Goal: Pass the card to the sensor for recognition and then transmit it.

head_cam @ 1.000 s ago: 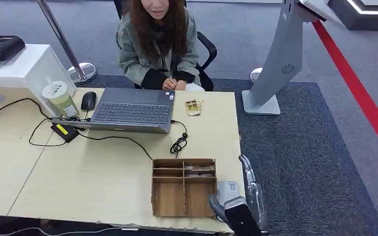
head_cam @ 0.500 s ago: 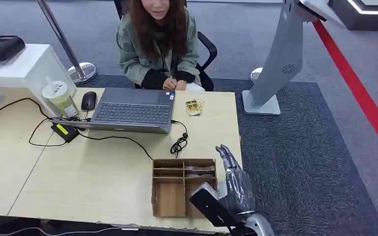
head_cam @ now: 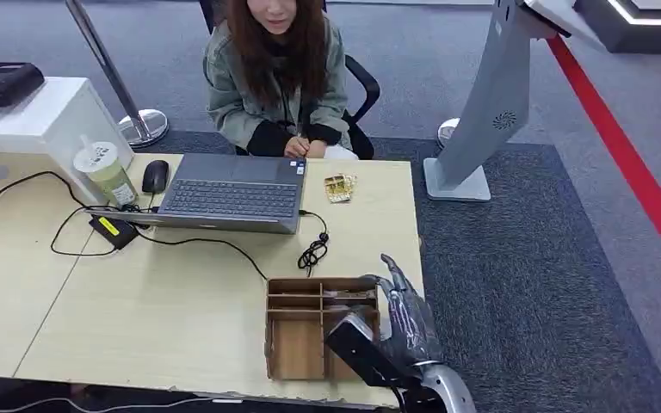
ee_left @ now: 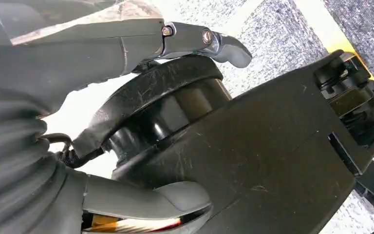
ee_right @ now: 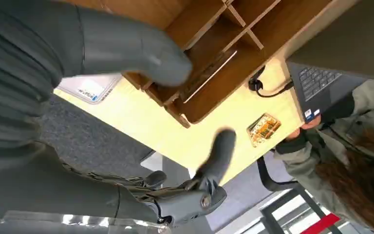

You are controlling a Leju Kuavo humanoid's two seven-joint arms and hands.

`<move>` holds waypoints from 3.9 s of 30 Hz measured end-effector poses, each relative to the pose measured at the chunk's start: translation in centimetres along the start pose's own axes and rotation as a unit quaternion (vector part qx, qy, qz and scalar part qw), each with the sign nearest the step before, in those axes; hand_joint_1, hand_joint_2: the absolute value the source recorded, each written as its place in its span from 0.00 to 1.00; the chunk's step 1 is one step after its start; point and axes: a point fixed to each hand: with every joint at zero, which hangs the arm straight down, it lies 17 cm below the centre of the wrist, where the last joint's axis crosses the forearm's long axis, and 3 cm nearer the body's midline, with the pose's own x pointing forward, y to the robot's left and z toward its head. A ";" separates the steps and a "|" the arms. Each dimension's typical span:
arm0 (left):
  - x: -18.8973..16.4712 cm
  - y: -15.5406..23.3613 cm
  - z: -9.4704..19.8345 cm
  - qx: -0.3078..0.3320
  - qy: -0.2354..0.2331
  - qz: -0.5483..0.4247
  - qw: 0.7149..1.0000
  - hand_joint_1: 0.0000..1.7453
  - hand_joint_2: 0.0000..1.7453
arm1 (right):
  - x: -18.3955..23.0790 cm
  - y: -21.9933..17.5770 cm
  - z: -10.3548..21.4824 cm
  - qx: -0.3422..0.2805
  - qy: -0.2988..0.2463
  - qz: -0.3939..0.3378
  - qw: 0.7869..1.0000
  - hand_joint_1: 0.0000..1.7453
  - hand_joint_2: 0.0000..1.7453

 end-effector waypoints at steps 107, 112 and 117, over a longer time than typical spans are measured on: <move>-0.2 0.6 -0.1 0.005 -0.007 -0.026 1.000 0.00 1.00 | -2.2 2.3 -4.9 0.030 0.016 0.064 0.997 1.00 1.00; -0.2 0.6 -0.1 0.005 -0.008 -0.028 1.000 0.00 1.00 | -2.3 2.2 -5.0 0.029 0.019 0.065 0.997 0.96 1.00; -0.2 0.6 -0.1 0.006 -0.008 -0.028 1.000 0.00 1.00 | -2.3 1.8 -5.1 0.020 0.019 0.062 0.998 0.98 1.00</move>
